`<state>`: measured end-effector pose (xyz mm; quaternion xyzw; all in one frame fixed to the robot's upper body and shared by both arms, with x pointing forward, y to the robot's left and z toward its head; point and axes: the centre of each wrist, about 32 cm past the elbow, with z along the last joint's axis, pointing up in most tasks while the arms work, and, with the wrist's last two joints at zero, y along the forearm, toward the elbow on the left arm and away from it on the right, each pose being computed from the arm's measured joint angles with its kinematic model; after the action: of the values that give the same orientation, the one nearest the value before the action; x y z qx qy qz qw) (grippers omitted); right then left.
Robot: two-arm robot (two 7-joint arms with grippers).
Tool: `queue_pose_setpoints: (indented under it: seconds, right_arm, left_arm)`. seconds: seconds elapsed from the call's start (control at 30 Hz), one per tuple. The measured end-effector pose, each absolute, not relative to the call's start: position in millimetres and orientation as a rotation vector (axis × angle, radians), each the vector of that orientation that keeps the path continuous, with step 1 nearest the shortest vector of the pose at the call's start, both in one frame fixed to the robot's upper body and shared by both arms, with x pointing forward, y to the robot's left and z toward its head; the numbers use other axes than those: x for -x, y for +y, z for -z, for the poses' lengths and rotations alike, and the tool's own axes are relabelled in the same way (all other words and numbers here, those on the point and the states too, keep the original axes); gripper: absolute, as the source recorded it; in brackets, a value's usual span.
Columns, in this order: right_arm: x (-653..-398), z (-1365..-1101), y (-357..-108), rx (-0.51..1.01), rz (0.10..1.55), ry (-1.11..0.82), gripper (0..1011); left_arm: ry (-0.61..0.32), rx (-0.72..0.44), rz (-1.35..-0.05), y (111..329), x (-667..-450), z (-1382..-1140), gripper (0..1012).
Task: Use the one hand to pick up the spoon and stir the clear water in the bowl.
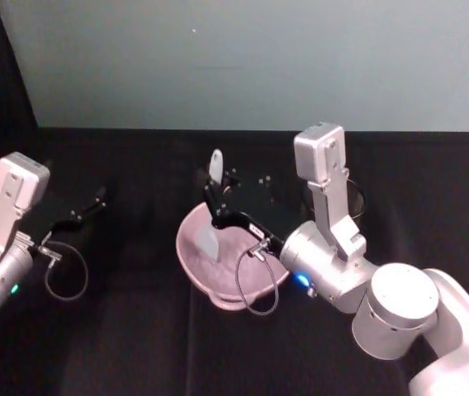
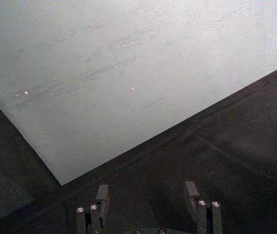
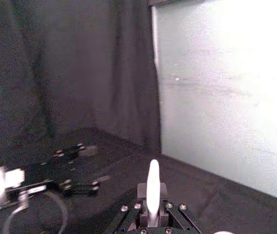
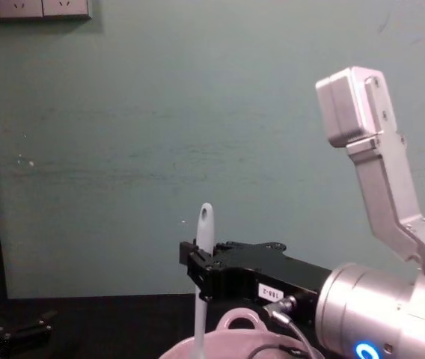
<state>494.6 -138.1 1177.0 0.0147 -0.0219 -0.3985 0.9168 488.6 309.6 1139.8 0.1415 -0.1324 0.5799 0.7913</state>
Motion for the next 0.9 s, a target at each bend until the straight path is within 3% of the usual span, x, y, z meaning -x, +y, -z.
queue_pose_setpoints:
  seconds: [0.3, 0.6, 0.9]
  right_arm:
    - [-506, -1177, -137, -0.037, 0.94, -0.109, 119]
    - [-504, -1181, -157, 0.0, 1.031, -0.146, 119]
    - [-491, -1189, -179, 0.034, 0.965, -0.108, 119]
  left_arm:
    - [-0.285, -0.304, -1.248, 310, -489, -1140, 1011]
    - [-0.285, -0.304, -1.248, 310, -489, -1140, 1011]
    - [-0.285, -0.304, -1.248, 310, -489, -1140, 1011]
